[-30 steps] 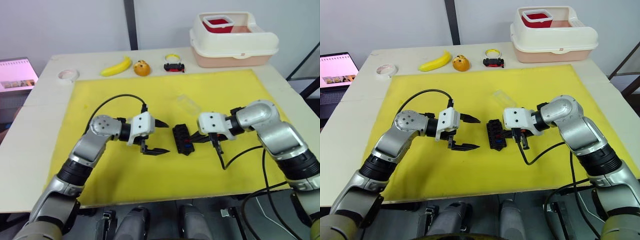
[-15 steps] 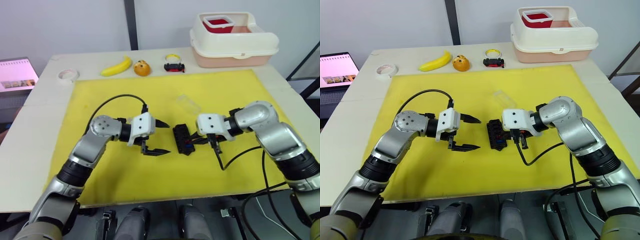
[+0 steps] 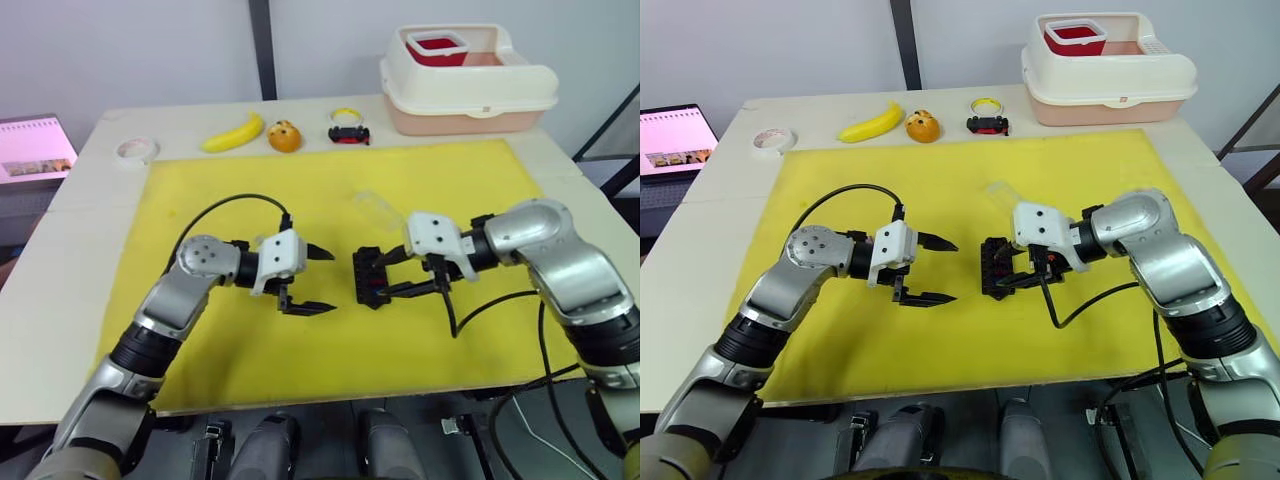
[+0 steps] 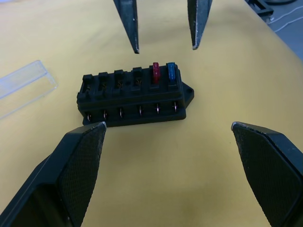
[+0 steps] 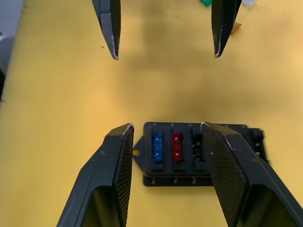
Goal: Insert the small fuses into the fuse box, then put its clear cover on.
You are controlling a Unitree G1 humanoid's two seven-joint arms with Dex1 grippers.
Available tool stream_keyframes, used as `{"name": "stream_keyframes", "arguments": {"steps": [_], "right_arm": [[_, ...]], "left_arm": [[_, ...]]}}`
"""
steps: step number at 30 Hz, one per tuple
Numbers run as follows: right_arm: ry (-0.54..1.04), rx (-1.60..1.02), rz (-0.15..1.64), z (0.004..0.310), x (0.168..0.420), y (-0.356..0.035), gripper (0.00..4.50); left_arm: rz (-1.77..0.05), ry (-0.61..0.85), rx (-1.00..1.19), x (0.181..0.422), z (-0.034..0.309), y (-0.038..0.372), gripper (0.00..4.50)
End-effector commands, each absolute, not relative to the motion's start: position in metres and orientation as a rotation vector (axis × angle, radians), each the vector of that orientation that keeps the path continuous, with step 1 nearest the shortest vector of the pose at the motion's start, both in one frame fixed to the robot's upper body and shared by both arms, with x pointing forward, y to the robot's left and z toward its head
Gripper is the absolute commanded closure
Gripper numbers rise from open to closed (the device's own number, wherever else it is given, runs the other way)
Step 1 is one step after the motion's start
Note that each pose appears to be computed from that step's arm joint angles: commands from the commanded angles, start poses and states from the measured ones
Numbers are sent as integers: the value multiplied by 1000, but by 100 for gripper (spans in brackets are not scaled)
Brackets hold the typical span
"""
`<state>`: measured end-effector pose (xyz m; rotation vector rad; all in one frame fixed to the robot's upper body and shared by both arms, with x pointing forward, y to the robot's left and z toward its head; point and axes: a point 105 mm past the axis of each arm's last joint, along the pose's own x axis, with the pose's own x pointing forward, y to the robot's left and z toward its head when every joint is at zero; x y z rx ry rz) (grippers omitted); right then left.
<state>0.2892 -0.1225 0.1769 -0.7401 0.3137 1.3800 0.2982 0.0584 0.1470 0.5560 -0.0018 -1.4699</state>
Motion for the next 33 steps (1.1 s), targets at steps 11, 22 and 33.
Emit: {"name": "stream_keyframes", "arguments": {"steps": [11, 22, 33], "right_arm": [[144, -578, 1303, 185, 284, -126, 208], [150, -495, 1277, 169, 291, -124, 447], [178, -523, 1254, 157, 299, -127, 447]], "left_arm": [[-1499, -57, 605, 297, 158, 55, 0], [-1510, -68, 595, 297, 159, 49, 0], [-1503, -68, 592, 297, 159, 50, 0]]}}
